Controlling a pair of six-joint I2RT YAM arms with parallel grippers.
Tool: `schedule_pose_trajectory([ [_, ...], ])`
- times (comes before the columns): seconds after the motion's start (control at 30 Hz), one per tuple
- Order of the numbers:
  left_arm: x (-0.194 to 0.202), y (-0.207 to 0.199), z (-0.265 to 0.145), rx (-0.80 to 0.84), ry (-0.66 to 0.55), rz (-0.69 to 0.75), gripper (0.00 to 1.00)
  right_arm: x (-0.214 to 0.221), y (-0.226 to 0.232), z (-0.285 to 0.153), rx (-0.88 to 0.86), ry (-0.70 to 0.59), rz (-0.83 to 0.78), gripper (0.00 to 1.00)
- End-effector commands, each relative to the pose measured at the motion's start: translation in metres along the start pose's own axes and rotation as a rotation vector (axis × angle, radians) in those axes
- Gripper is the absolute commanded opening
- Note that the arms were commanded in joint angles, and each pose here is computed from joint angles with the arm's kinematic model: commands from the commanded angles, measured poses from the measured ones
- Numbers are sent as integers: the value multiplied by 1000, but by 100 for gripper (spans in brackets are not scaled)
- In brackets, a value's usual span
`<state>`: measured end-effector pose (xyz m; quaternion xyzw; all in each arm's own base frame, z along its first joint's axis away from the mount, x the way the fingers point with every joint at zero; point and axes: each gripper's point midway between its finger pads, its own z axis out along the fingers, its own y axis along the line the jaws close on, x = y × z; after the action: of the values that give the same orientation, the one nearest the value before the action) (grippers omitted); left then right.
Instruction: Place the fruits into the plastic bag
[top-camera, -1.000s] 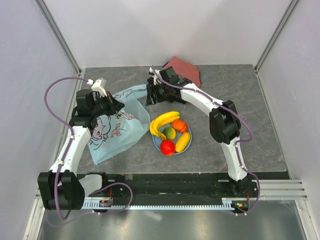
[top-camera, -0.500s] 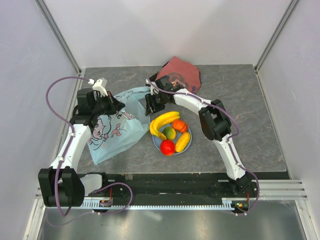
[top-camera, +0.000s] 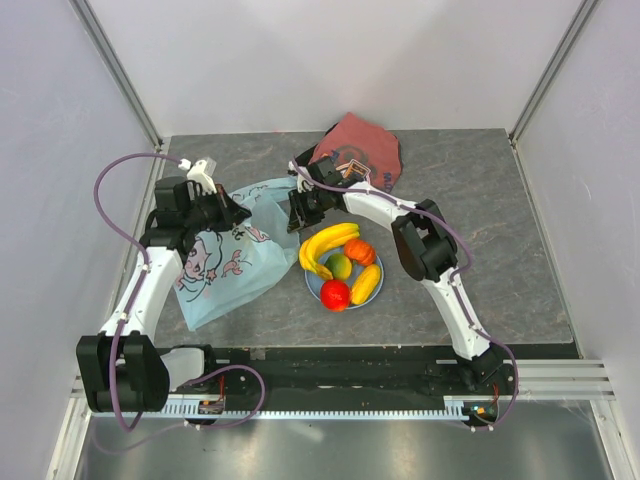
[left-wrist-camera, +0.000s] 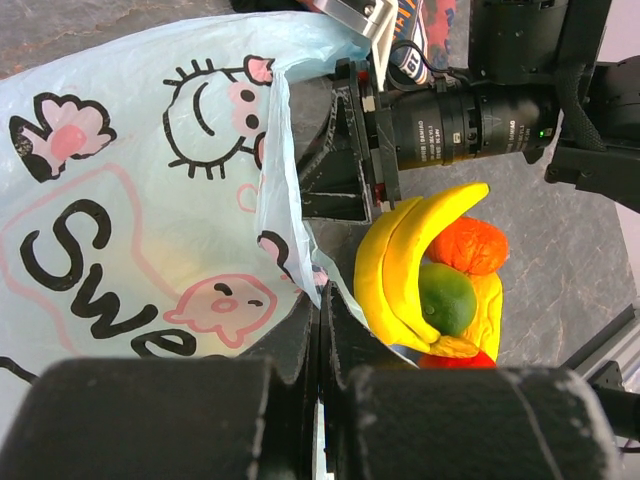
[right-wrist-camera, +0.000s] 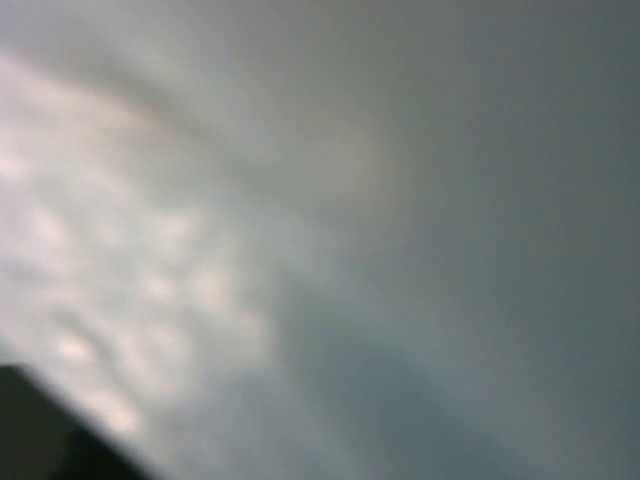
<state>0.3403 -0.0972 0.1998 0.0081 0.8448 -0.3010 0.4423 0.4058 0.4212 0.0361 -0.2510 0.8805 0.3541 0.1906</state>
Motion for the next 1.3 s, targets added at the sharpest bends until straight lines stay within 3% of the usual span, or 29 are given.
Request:
schedule_pose_trajectory([
  [0.0,-16,-9,-5,33,-34,51,2,-5,16,8,-85,-20,22,25],
  [0.03,-17,-9,-5,32,-37,50,2,-11,19,7,-95,-39,22,17],
  [0.07,-17,-8,-5,28,-37,46,2,-17,23,3,-104,-54,23,2],
  [0.1,-19,-8,-5,21,-43,42,1,-24,26,-1,-108,-71,35,0],
  [0.27,-42,-7,-9,-22,-98,25,1,-95,65,-63,-150,-272,12,0],
  [0.43,-96,-10,-27,-83,-223,-10,2,-164,121,-153,-181,-503,-70,0],
  [0.63,-137,-16,-48,-77,-316,-40,1,-199,161,-231,-170,-689,-135,0],
  [0.83,-123,-7,-32,-51,-246,-96,2,-200,161,-235,-155,-703,-148,0],
  [1.17,-88,5,9,59,-63,-206,1,-187,102,-207,-24,-641,-59,0],
  [1.27,-88,-3,9,113,-56,-185,2,-189,90,-214,-1,-648,-49,8],
])
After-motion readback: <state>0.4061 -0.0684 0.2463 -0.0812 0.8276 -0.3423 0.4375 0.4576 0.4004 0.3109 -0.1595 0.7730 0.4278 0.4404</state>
